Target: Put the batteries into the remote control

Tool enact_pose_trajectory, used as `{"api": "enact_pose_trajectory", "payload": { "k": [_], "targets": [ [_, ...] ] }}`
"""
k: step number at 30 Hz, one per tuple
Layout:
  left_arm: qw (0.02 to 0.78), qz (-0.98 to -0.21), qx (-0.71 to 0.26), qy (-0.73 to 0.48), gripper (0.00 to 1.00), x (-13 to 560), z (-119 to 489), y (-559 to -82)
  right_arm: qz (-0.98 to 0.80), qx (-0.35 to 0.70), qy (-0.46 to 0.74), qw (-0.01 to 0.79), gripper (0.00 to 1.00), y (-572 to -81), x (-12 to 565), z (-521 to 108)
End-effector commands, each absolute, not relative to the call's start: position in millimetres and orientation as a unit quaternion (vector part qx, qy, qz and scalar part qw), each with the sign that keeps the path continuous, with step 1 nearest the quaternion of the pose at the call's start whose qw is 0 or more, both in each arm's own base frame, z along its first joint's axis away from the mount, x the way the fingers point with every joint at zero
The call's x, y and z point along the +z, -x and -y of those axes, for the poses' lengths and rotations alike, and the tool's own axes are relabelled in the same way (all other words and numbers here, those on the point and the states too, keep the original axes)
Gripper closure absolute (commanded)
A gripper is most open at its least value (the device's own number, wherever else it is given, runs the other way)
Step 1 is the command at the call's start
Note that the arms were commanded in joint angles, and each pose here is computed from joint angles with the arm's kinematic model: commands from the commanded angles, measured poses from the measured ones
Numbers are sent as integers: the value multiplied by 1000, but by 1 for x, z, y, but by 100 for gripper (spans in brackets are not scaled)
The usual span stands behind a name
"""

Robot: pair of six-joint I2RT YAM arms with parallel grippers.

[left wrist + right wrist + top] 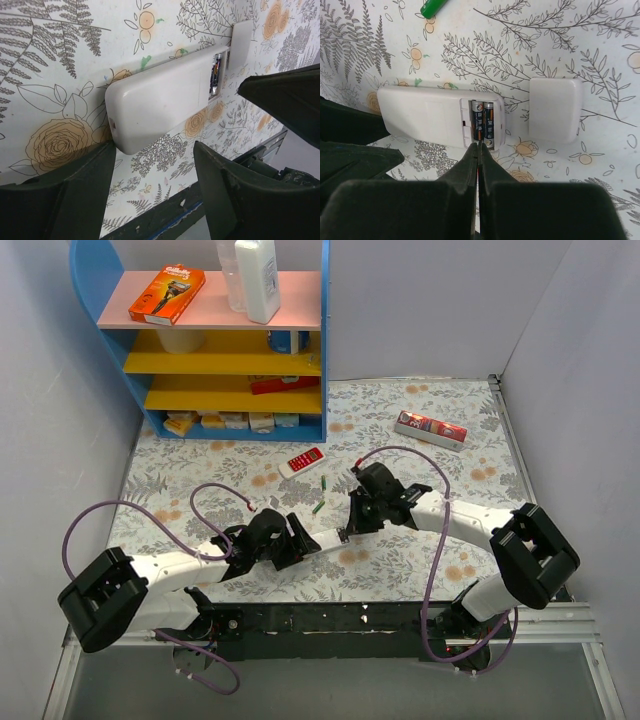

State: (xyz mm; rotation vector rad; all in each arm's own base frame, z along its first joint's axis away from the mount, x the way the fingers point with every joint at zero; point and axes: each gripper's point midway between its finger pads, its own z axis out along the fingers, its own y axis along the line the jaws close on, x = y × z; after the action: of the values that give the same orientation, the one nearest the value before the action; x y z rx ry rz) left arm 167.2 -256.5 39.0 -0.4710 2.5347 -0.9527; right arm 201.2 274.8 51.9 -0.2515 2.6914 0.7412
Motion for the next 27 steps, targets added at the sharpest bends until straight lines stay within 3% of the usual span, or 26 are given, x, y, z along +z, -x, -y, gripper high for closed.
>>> {"api": "enact_pose_trajectory", "payload": {
  "k": [1, 3, 4, 7, 10, 13, 27],
  "targets": [
    [212, -907, -322, 169, 34, 38, 246, -168, -945, 203, 131, 221, 95, -225, 73, -256],
    [217, -909, -313, 169, 30, 38, 241, -167, -949, 144, 139, 244, 84, -241, 73, -238],
    [224, -906, -316, 170, 24, 42, 240, -168, -953, 123, 148, 235, 69, -239, 71, -230],
    [236, -907, -303, 172, 17, 44, 233, -170, -954, 79, 178, 229, 50, -247, 67, -221],
    [253, -904, -296, 174, 10, 51, 227, -174, -954, 61, 206, 208, 41, -250, 59, -221],
    [271, -902, -287, 176, 6, 58, 220, -177, -955, 58, 221, 190, 37, -251, 51, -225],
    [333, -895, -255, 154, 6, 83, 201, -190, -941, 80, 280, 173, 40, -251, 48, -237]
  ]
}}
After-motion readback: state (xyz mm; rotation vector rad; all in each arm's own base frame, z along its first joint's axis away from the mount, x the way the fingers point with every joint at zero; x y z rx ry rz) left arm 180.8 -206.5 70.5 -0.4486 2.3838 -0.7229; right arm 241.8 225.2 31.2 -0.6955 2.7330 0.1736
